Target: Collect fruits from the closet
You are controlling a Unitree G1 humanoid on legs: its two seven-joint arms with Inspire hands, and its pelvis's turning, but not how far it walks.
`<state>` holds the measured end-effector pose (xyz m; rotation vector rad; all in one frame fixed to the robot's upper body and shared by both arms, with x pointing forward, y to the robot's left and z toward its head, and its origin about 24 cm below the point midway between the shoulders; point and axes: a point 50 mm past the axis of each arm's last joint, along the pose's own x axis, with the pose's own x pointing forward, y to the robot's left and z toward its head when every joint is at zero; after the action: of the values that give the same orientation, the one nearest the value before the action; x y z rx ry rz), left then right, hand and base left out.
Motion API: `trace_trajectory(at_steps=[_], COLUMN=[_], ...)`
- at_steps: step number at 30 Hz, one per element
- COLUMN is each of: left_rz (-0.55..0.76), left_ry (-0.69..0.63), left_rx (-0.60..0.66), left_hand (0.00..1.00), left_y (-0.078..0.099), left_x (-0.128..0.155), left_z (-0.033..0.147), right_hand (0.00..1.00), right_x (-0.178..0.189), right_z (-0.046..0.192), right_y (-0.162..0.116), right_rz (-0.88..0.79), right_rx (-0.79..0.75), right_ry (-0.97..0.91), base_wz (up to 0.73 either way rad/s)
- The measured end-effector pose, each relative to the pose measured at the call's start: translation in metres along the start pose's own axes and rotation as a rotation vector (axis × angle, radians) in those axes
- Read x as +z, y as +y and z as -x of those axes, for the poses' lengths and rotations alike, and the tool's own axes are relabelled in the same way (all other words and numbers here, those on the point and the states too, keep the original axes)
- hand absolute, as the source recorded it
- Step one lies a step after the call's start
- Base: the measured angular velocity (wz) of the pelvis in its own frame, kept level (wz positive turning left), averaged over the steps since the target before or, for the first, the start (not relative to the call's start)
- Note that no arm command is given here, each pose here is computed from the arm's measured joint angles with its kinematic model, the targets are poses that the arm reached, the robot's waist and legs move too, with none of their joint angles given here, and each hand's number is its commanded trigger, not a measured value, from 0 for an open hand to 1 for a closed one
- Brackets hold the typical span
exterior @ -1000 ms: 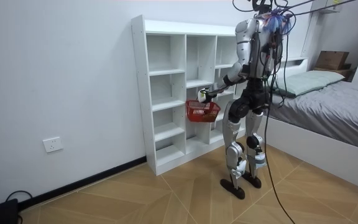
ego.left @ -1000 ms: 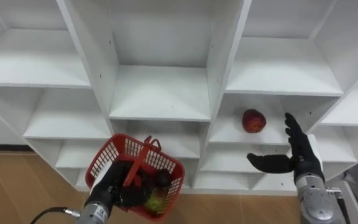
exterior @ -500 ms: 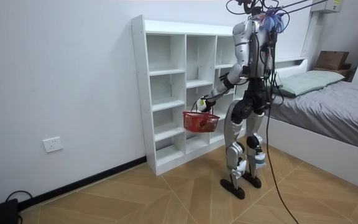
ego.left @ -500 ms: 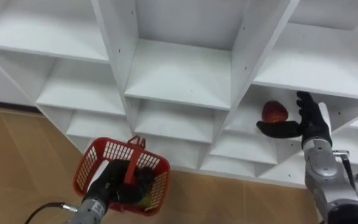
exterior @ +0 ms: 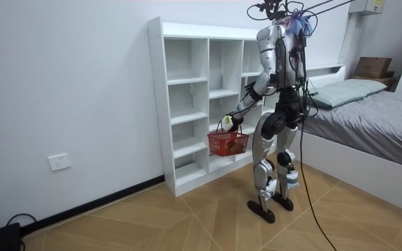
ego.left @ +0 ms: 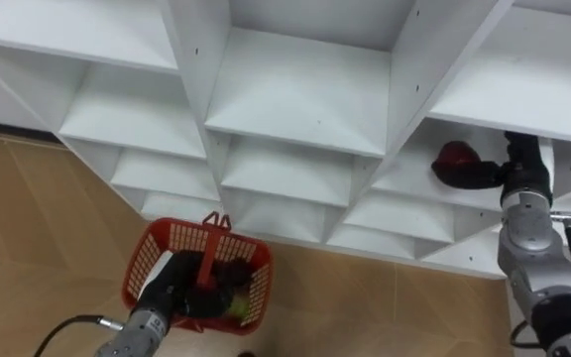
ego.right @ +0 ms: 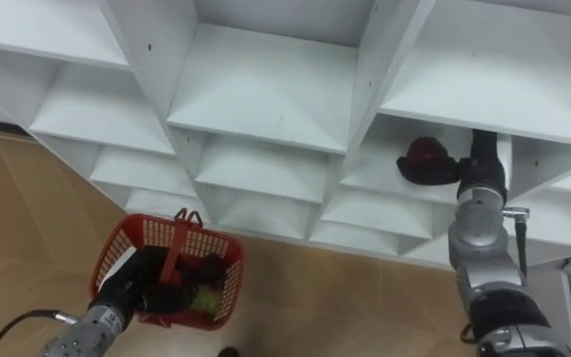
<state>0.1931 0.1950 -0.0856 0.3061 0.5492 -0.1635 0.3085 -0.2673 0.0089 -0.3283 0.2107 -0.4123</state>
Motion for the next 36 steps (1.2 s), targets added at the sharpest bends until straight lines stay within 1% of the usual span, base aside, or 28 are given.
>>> trace_trajectory(at_steps=[6,12,24,29,36], left_rz=[-0.01,-0.006,-0.038,-0.041,-0.051], left_ry=[-0.004,0.001,-0.001,0.012,-0.004], left_rx=[-0.02,-0.02,-0.044,-0.045,-0.048], left_hand=[1.0,1.0,1.0,1.0,1.0], left_y=[-0.003,-0.003,-0.011,-0.011,-0.012], left_x=[0.003,0.004,0.01,0.011,0.016], left_z=[-0.002,-0.003,-0.009,-0.01,-0.013], right_hand=[0.0,0.0,0.0,0.0,0.0], right_x=[0.002,0.0,-0.007,-0.011,-0.012], right_z=[-0.005,-0.005,-0.006,-0.005,-0.005], right_y=[-0.001,-0.001,-0.004,-0.005,-0.005], right_rz=[0.006,0.018,0.038,0.047,0.058], right_rx=[-0.015,-0.017,-0.036,-0.037,-0.046], right_ry=[0.015,0.028,0.082,0.111,0.117], base_wz=[0.01,0.01,0.0,0.0,0.0])
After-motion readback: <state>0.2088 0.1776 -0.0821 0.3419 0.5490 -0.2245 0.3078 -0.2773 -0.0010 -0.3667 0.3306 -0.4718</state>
